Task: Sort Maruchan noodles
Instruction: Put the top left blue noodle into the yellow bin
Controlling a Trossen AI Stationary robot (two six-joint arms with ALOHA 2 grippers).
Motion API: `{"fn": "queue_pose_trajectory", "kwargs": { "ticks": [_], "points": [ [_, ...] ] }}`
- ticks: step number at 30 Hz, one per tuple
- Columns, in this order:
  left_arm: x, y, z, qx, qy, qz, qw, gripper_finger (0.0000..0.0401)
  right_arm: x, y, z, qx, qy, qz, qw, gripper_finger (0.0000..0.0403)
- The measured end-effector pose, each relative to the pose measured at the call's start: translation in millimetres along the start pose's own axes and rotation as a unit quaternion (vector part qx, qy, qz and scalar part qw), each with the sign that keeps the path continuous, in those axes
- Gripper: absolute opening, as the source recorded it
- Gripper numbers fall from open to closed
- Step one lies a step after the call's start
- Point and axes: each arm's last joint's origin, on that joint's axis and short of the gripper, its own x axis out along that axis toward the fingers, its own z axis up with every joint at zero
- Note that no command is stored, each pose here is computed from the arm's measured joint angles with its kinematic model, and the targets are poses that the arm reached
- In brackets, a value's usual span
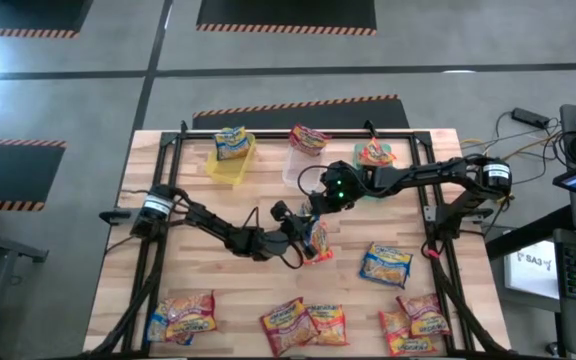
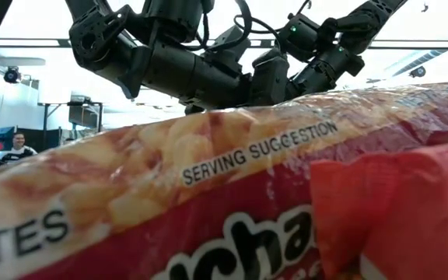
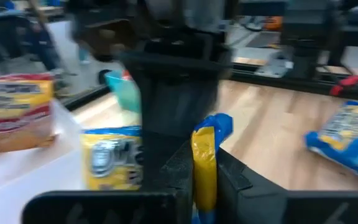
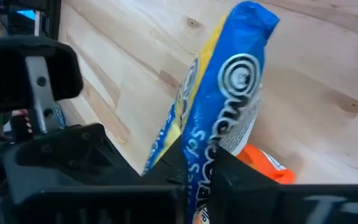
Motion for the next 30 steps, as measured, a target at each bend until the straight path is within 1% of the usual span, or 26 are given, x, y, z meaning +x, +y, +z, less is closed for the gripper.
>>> {"fn": "queue_pose_trajectory", "kwargs": {
  "ticks": [5, 10, 12, 16, 19, 23, 28, 30],
  "points": [
    [-0.1, -4.0, 0.2, -0.014, 0.007, -0.066, 0.998, 0.007, -0.2, 1.4, 1.7, -0.007, -0.006, 0.009, 1.0, 0.0008],
    [-0.5, -5.3, -0.2, -0.016, 0.011, -0.084, 0.996, 0.0137, -1.2, 0.3, 4.6, -0.017, -0.011, 0.01, 1.0, 0.0008],
    [-0.6, -6.2, -0.4, -0.026, 0.015, -0.102, 0.994, 0.016, -2.0, -0.8, 6.5, -0.018, -0.014, 0.01, 1.0, 0.0008],
    [-1.4, -8.2, -0.9, -0.037, 0.022, -0.13, 0.991, 0.0195, -4.1, -3.7, 11.6, -0.034, -0.023, 0.006, 0.999, 0.0008],
    [-1.4, -8.2, -1.2, -0.037, 0.024, -0.131, 0.99, 0.0207, -6.3, -4.4, 16.8, -0.046, -0.031, 0.006, 0.998, 0.0008],
    [-3.4, -8.8, 3.7, -0.042, 0.017, -0.134, 0.99, 0.021, -8.0, -6.3, 20.2, -0.073, -0.035, 0.003, 0.997, 0.0008],
    [-5.3, -8.6, 10.9, -0.046, 0.008, -0.138, 0.989, 0.021, -8.0, -10.3, 17.7, -0.095, -0.021, -0.016, 0.995, 0.0008],
    [-6.9, -10.1, 11.9, -0.046, 0.009, -0.153, 0.987, 0.021, -8.0, -12.6, 16.1, -0.102, -0.011, -0.027, 0.994, 0.0008]
  ]
}}
